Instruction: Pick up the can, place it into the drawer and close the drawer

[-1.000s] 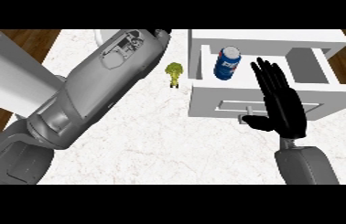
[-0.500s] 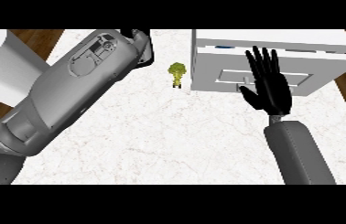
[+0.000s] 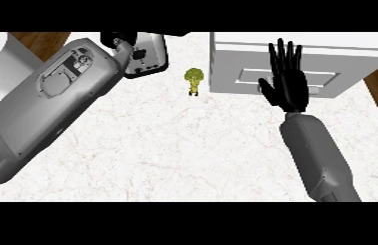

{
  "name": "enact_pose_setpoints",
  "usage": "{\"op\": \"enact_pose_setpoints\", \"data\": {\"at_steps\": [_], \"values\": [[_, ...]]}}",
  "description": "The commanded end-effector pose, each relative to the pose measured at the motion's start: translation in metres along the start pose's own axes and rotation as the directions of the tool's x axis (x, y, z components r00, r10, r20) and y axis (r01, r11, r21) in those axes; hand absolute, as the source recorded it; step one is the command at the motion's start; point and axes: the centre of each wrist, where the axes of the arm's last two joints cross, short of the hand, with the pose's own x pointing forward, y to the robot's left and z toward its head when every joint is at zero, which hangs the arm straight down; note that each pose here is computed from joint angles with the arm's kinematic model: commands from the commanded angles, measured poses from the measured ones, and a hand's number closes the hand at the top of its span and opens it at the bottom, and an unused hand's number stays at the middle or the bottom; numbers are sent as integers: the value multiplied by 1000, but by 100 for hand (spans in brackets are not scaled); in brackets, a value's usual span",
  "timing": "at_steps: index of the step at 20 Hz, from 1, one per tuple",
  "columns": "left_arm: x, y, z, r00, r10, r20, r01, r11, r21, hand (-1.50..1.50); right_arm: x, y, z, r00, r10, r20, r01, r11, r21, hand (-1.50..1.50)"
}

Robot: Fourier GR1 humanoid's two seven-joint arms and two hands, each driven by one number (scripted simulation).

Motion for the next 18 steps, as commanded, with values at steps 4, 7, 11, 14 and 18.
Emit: {"op": "enact_pose_setpoints", "data": {"at_steps": [4, 7, 11, 14, 18], "values": [[-9, 26, 16, 1000, 2, -22, -3, 1000, -15, -150, 7, -6, -45, 998, 18, -53, -18, 1000, -13, -150], [-30, 18, 28, 1000, -12, -27, 12, 1000, -25, -150, 19, -12, -62, 998, 27, -56, -29, 999, -41, -150], [-50, 21, 41, 1000, -17, -20, 16, 999, -51, -150, 15, -16, -69, 997, 49, -54, -52, 997, -54, -150], [-35, 19, 38, 1000, -1, -8, 0, 999, -36, -150, 13, -31, -89, 997, 57, -61, -60, 997, -51, -150], [-48, 41, 43, 999, -18, -29, 17, 999, -34, -150, 31, -23, -91, 998, 24, -61, -28, 998, -56, -150]]}}
